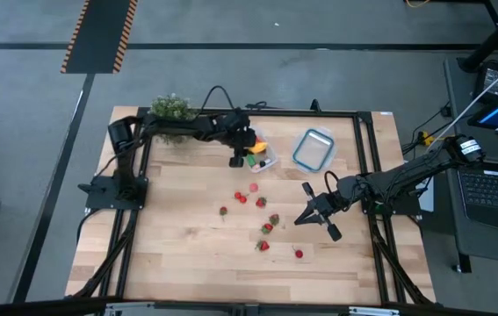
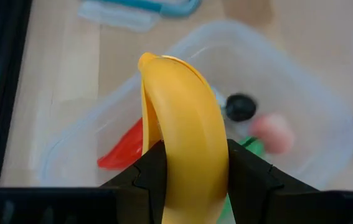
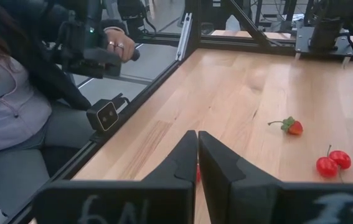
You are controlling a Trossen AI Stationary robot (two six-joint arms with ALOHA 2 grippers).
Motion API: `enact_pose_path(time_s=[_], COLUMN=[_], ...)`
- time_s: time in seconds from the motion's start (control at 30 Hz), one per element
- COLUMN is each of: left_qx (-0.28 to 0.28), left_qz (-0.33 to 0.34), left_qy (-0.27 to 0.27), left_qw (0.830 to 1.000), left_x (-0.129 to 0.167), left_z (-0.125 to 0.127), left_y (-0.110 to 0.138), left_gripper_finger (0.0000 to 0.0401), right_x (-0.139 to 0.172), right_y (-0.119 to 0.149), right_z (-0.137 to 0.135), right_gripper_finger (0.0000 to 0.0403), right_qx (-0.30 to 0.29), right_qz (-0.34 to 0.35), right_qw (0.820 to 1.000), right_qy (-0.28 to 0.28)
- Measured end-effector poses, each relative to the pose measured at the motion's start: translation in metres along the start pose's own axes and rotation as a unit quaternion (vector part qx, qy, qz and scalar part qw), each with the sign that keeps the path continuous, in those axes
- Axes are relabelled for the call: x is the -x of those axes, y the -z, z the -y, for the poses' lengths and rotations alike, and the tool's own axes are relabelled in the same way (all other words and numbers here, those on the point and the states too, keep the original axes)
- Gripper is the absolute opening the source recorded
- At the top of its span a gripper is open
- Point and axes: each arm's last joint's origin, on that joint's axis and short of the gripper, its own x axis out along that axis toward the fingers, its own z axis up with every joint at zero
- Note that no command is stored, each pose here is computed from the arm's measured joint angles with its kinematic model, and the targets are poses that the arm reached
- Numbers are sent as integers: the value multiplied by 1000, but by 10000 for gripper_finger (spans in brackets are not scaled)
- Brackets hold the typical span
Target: Pick and placing Produce into tupperware
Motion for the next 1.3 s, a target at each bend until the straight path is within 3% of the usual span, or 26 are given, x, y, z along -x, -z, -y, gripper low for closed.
enact_pose_path(time_s=[0.2,0.73,0.9,1.17,1.3], left_qx=[-22,-152,-199,-216,-229], left_qz=[-64,-136,-163,-181,-201], left_qy=[24,22,5,-20,-51], left_qw=[997,979,966,959,951], left_x=[-10,-18,-19,-22,-23], left_z=[-8,0,4,12,16], left_y=[3,6,4,0,-3], left_gripper_finger=[121,121,121,122,175], right_x=[0,-1,-1,-1,-1], right_y=[0,2,2,1,2], right_z=[0,0,0,0,0], right_gripper_finger=[17,17,17,17,17], right_qx=[1,14,14,14,14], right_qz=[-2,-7,-6,-6,-6], right_qw=[1000,1000,1000,1000,1000], right_qy=[0,0,0,0,0])
